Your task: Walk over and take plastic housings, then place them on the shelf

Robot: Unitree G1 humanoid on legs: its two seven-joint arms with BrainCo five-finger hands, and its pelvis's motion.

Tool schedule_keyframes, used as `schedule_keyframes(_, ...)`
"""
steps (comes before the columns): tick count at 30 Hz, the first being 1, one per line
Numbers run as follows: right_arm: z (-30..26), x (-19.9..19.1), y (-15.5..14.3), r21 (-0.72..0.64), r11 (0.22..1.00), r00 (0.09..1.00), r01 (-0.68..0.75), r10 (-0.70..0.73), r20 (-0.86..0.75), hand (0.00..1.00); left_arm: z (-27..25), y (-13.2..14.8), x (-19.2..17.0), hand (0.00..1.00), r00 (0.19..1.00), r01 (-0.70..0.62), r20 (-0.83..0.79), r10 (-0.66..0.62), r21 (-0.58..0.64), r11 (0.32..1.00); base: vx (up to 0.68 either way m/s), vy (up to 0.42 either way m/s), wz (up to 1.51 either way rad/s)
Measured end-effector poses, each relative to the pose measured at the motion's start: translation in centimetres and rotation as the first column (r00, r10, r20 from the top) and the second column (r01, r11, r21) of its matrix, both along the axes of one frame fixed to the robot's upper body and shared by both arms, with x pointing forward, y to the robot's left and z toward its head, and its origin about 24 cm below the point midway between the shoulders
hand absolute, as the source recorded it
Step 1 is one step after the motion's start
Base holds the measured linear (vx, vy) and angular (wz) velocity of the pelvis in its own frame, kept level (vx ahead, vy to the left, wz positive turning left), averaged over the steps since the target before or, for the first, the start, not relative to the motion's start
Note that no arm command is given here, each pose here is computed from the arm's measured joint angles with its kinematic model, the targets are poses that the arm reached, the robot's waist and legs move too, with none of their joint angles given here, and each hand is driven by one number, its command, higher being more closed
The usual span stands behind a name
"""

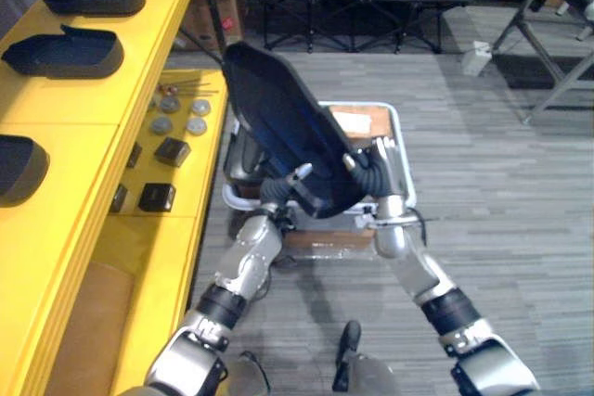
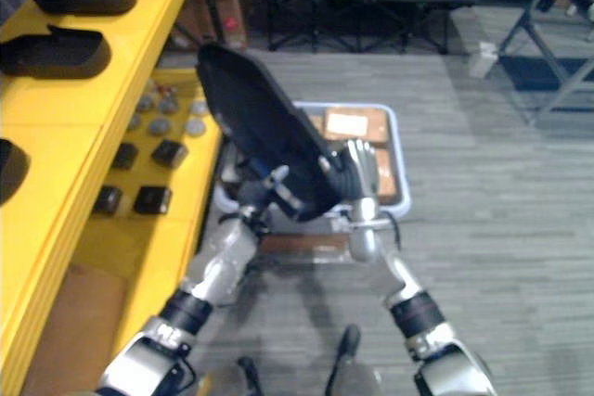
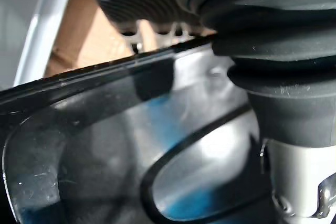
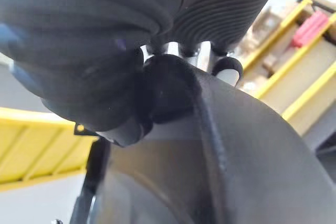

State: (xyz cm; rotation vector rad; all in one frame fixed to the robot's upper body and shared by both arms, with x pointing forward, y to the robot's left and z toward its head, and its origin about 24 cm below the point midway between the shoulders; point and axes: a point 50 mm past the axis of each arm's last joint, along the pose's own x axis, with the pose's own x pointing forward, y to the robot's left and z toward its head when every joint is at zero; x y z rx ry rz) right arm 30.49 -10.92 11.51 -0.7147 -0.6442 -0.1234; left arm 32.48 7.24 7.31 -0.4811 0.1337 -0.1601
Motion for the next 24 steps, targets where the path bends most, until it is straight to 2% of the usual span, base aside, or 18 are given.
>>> schedule_keyframes(10,-2.0,-0.8,0.8,0.074,0.996,0.994,-0.046,0.053,-0.090,1.00,-1.1,0.4,-0.5,1.00,0.999,-0.018,-0.029,0.018,-0.003,1.000,0.00,0.046,0.02)
schedule_keyframes(24,-2.3,-1.7,1.2,0.110,0.990,0.992,-0.090,0.099,-0.081,1.00,-1.6,0.6,-0.8,1.00,0.999,-0.009,-0.035,0.009,-0.007,1.000,0.00,0.043,-0.04)
